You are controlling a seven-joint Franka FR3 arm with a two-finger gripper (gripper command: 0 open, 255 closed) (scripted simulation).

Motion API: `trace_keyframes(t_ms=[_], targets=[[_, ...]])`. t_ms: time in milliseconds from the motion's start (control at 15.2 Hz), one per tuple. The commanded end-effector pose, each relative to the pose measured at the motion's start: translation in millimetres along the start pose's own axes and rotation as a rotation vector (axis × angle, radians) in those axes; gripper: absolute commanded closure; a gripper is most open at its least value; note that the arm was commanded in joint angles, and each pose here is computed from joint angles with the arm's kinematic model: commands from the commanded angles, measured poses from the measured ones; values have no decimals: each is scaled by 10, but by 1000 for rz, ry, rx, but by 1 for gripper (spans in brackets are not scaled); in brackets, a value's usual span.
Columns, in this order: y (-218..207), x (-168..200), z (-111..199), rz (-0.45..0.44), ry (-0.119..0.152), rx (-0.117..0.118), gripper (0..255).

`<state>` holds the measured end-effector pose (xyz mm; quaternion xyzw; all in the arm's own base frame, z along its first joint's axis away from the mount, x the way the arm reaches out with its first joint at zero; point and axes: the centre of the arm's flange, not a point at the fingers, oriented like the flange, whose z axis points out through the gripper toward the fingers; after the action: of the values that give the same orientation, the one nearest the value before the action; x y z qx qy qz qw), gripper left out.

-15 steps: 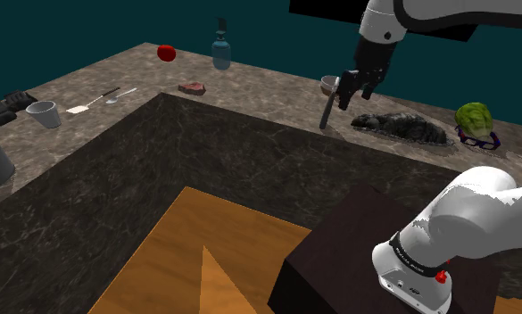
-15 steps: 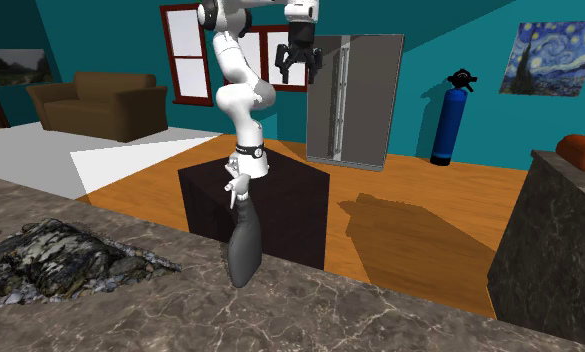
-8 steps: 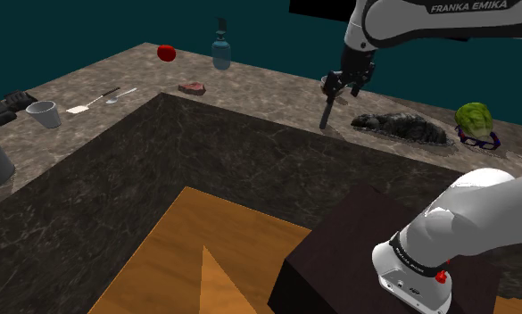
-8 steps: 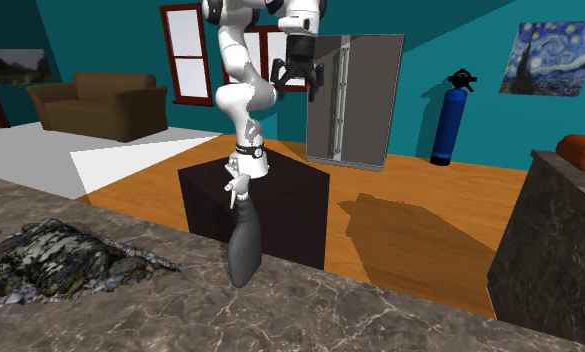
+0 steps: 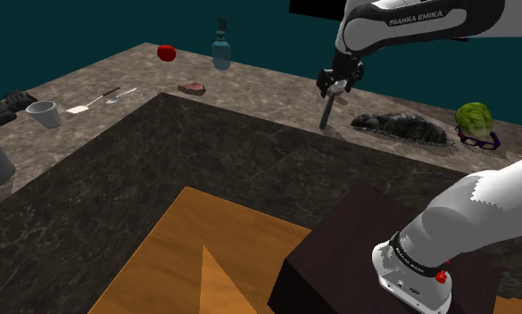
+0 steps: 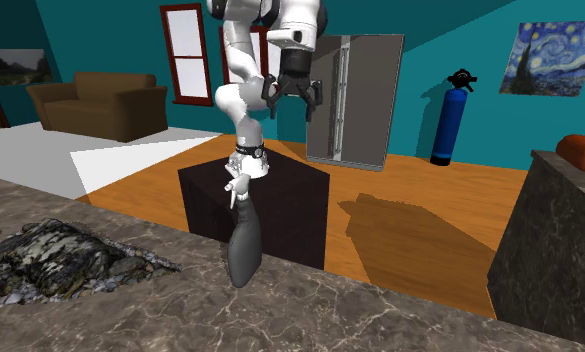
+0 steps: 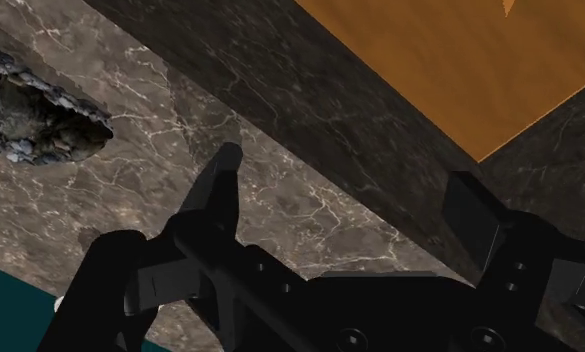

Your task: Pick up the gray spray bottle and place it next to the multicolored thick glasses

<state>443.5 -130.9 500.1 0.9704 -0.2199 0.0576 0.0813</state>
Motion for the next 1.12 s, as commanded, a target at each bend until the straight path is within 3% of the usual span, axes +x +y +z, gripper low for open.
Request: trace_keyframes(t_ms=[0, 924, 1056], targets=[[114, 202, 142, 40, 16, -12, 0], [1052, 1376, 864, 313, 119, -94, 0], [1068, 1391, 922, 315, 120, -94, 0]])
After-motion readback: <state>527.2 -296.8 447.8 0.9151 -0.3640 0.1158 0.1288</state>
